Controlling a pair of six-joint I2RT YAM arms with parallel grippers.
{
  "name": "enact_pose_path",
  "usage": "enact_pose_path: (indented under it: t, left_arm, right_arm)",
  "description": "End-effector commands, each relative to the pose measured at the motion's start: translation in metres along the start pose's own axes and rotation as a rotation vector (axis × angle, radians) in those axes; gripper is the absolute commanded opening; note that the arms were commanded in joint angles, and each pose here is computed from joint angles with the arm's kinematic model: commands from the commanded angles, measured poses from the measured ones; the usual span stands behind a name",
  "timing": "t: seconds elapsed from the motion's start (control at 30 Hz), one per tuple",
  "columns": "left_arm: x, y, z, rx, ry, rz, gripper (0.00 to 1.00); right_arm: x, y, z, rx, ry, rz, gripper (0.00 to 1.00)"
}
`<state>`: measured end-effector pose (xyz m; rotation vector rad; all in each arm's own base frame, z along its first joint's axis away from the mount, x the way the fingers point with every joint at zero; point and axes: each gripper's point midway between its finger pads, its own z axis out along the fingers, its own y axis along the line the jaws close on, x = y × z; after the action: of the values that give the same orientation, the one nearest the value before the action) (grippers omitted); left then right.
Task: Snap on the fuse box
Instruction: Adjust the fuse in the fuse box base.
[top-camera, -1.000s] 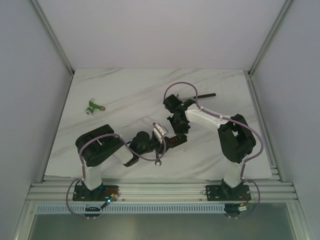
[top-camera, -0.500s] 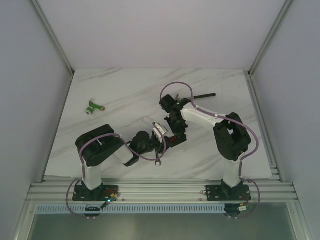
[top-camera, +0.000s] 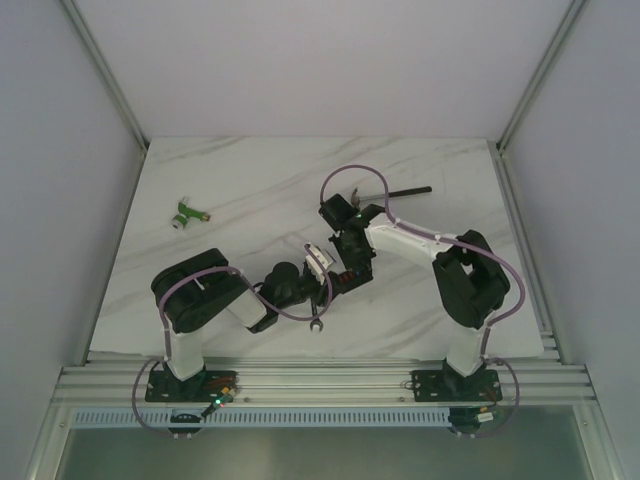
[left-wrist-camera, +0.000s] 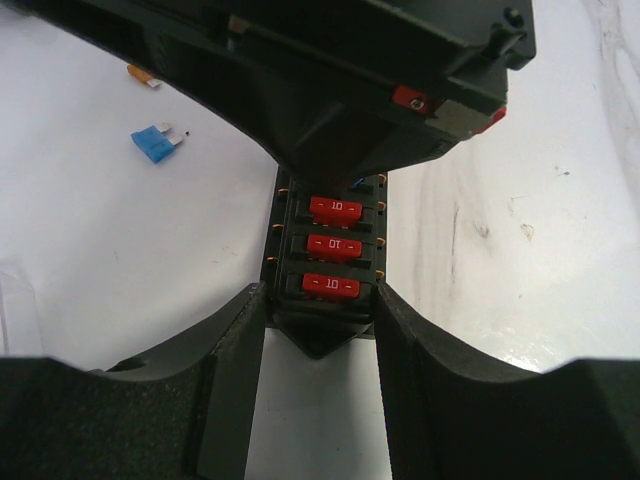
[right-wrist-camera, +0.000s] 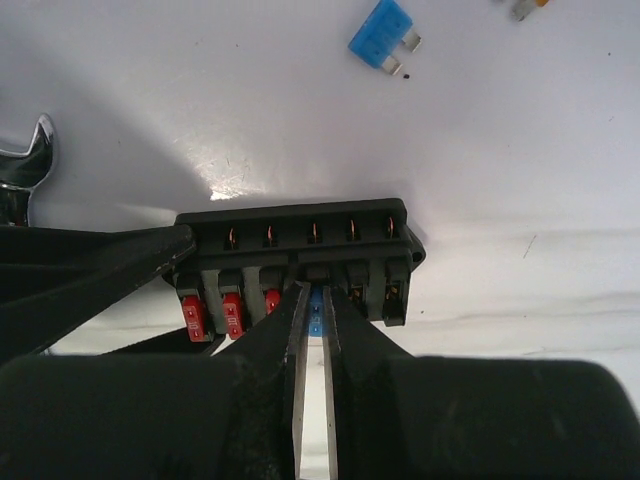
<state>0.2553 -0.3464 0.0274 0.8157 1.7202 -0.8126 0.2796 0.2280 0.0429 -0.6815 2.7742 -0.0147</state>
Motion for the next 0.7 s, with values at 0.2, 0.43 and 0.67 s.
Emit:
enact_pose_path:
  t: [0.2,0.43,0.67]
  left_arm:
    - [0.012,-0.007,0.001,0.031,0.042,0.003,0.20]
    - [0.012,-0.009,0.003,0.034,0.048,0.007,0.20]
    - [0.013,-0.008,0.003,0.031,0.051,0.006,0.20]
  right_arm:
    - [-0.011,-0.005,-0.028,-0.023,-0.144,0.038,0.27]
    - [-0.002,-0.009,-0.025,-0.013,-0.129,0.039,0.29]
    - [0.006,-0.003,-0.011,-0.040,-0.093,0.029,0.27]
